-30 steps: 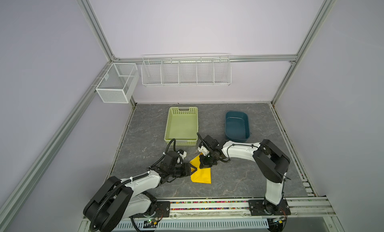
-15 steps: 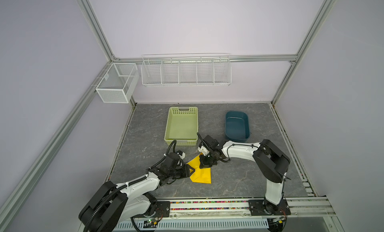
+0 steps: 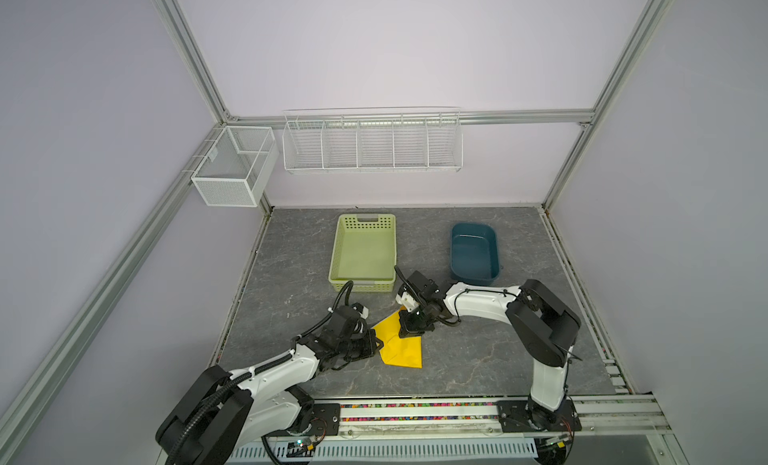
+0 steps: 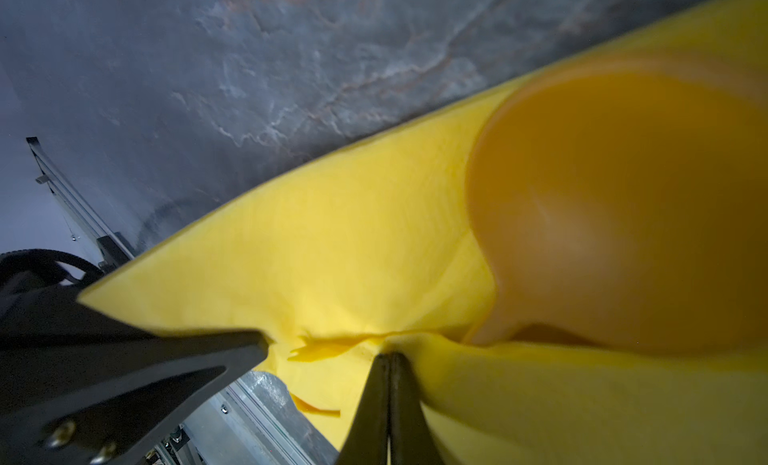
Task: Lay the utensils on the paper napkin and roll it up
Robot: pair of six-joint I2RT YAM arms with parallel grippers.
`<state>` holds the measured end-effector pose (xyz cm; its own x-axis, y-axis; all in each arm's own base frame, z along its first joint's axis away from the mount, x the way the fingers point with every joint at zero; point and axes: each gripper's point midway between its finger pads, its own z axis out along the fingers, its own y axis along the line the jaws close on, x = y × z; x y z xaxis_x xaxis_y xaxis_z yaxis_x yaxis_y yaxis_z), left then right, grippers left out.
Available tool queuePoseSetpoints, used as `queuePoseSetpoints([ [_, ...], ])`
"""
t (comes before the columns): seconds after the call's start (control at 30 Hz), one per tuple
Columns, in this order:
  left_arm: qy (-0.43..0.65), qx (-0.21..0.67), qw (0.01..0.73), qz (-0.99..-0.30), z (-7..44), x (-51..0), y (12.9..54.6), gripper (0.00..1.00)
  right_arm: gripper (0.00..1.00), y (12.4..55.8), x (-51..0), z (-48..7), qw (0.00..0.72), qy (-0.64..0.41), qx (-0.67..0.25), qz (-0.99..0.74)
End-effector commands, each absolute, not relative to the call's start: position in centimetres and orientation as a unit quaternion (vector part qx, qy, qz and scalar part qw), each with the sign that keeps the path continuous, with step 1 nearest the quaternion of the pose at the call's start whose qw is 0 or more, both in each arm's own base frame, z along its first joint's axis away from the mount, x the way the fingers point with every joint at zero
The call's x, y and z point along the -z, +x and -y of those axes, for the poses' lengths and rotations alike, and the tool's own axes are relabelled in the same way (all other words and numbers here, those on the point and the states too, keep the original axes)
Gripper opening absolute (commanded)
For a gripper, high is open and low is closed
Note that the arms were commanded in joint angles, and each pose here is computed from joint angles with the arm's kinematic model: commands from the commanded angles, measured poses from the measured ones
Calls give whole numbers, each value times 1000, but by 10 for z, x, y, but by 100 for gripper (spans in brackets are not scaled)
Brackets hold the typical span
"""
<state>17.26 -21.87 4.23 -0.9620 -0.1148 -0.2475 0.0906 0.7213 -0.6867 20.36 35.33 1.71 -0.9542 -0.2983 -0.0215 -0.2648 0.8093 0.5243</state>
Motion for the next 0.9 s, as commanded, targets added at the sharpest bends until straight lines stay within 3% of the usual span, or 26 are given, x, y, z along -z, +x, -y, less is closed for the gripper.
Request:
queuePoseSetpoints([
  [0.0, -4, 415, 156, -896, 233, -75, 181, 4, 6, 197, 20, -323, 49, 120, 205, 970],
  [0.23, -1, 431, 138, -892, 241, -74, 180, 5, 6, 197, 21, -323, 50, 118, 205, 970],
  [0.43, -3, 416, 126, -901, 238, -60, 177, 31, 6, 196, 21, -322, 51, 119, 203, 970],
  [0.57, -3, 411, 121, -903, 237, -51, 173, 43, 6, 197, 20, -323, 50, 120, 204, 970],
  [0.87, 1, 403, 96, -910, 241, -30, 160, 48, 7, 197, 19, -324, 51, 121, 206, 970],
])
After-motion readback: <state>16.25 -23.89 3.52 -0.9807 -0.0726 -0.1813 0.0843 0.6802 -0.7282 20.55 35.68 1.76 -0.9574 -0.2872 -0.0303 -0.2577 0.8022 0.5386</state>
